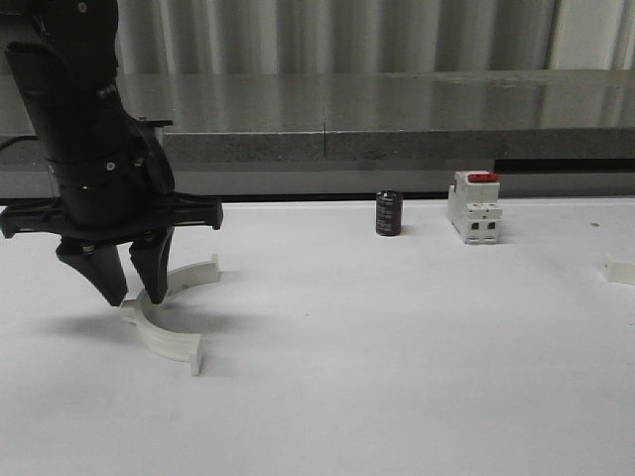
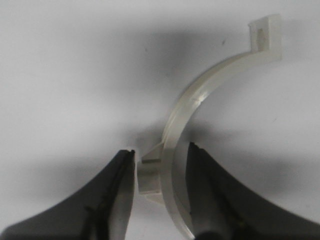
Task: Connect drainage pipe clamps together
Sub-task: 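Carry the clamp half nearer the robot and release it with the left gripper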
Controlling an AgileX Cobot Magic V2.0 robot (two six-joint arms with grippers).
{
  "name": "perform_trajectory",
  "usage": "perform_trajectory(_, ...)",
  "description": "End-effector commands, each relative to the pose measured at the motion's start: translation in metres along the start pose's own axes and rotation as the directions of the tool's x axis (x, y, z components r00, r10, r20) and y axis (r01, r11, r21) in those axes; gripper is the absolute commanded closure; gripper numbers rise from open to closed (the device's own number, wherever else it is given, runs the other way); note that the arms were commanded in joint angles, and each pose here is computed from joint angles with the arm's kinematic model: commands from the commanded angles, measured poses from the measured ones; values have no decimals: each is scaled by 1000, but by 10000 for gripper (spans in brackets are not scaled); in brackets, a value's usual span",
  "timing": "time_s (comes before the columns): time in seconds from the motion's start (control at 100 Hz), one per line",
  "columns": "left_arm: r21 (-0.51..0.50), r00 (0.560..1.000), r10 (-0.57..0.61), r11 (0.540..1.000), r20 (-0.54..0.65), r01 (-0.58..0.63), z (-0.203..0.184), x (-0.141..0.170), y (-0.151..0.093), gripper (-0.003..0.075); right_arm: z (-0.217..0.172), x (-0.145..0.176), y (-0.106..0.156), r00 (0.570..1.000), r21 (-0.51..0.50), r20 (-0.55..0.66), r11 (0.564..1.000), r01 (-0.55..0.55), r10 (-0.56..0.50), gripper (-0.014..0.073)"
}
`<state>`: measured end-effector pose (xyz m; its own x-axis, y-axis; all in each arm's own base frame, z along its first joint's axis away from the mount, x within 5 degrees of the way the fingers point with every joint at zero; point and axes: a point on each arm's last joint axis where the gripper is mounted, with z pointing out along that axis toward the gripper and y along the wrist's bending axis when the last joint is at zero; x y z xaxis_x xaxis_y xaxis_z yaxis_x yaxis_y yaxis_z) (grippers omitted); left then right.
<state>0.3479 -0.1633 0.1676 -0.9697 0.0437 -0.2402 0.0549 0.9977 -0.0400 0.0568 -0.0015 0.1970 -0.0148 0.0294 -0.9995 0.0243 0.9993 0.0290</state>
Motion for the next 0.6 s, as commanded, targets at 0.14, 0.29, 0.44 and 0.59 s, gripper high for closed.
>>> perform_trajectory(0.14,47,988,8,999,154,-16,-41,-18,-8,445,-3,-14,1,993,-7,121,1000,13,-12,662)
perform_trajectory(0.29,32,959,138,988,247,-151,-69,-21,-3,490,-3,-14,1,993,-7,121,1000,13,-12,662)
perform_trajectory(0.44,37,902,277,951,332,-306,-101,-23,8,629,-3,-14,1,993,-7,121,1000,13,-12,662)
perform_trajectory(0.59,43,853,333,924,401,-381,-128,-23,25,741,-3,-14,1,993,-7,121,1000,13,-12,662)
